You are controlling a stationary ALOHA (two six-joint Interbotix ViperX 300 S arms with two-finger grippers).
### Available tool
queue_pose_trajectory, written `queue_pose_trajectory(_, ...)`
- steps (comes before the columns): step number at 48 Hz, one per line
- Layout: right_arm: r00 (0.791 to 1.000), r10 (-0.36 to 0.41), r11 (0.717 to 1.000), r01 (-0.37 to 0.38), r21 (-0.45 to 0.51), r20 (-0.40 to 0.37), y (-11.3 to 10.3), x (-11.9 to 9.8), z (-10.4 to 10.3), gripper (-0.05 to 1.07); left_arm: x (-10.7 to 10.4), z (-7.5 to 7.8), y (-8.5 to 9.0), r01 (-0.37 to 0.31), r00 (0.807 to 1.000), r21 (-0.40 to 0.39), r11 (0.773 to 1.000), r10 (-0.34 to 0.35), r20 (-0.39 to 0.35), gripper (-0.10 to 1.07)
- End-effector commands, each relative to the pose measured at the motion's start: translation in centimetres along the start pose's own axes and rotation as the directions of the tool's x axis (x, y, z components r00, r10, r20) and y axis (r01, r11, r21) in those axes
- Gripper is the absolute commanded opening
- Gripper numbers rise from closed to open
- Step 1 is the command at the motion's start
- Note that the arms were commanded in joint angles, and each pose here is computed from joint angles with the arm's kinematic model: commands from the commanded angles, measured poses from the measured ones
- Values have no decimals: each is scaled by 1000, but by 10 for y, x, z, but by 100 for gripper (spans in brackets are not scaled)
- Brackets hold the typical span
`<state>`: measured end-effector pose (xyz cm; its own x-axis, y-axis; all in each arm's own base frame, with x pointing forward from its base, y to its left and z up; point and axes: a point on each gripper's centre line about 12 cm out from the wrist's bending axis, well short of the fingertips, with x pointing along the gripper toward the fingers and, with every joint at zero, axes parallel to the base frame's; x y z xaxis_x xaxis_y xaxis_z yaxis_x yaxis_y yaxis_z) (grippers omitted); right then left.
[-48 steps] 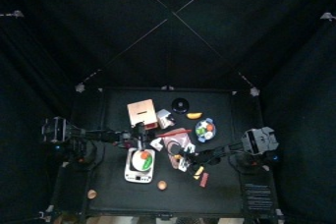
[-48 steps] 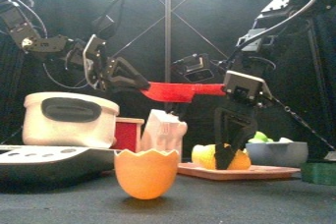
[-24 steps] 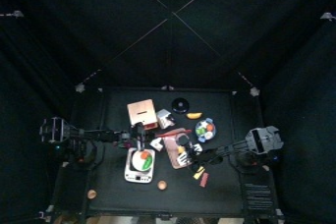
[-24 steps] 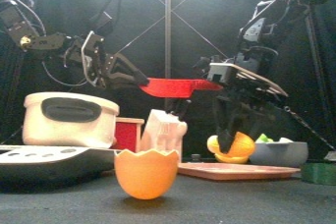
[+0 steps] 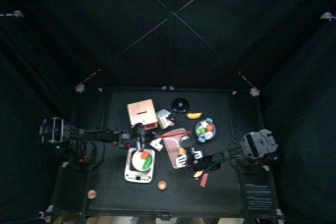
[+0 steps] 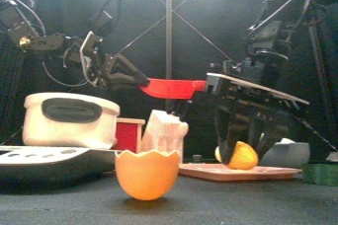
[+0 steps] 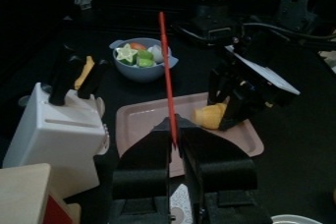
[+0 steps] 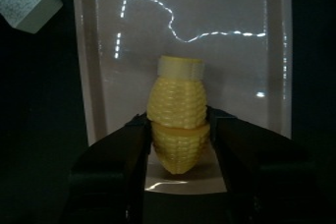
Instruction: Fix orientation of corn to cut
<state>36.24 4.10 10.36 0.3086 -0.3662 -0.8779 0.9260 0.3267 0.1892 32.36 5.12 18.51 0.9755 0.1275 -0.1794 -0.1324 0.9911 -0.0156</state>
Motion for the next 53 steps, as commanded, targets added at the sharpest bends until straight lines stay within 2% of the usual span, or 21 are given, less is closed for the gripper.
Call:
queue_pose_trajectory(1,999,31,999,-31,19,10,10,-8,6,74,0,9,-1,3,999,4,1000,-3,34,43)
queue_pose_trajectory(8,1000,28,999,-28,24,9,12,-8,6,87,-1,9,-1,3,999,4,1000,-3,32,43)
queue_pose_trajectory(15,999,34,999,-34,20,10,13,-9,6,94,-1,9,-1,2,999,3,1000,-2,32,43)
queue_pose_trajectory(29,999,33,999,-33,19,26,15,-22,7,94,-1,9,-1,3,999,4,1000,-3,34,43)
queue_pose_trajectory(46,996,9,1000,-10,7,85,19,-51,8,94,-1,10,-1,3,999,3,1000,-3,37,43)
queue_pose_trajectory(53,996,16,1000,-15,-7,92,19,-55,7,94,-1,10,-1,2,999,1,1000,-2,37,43)
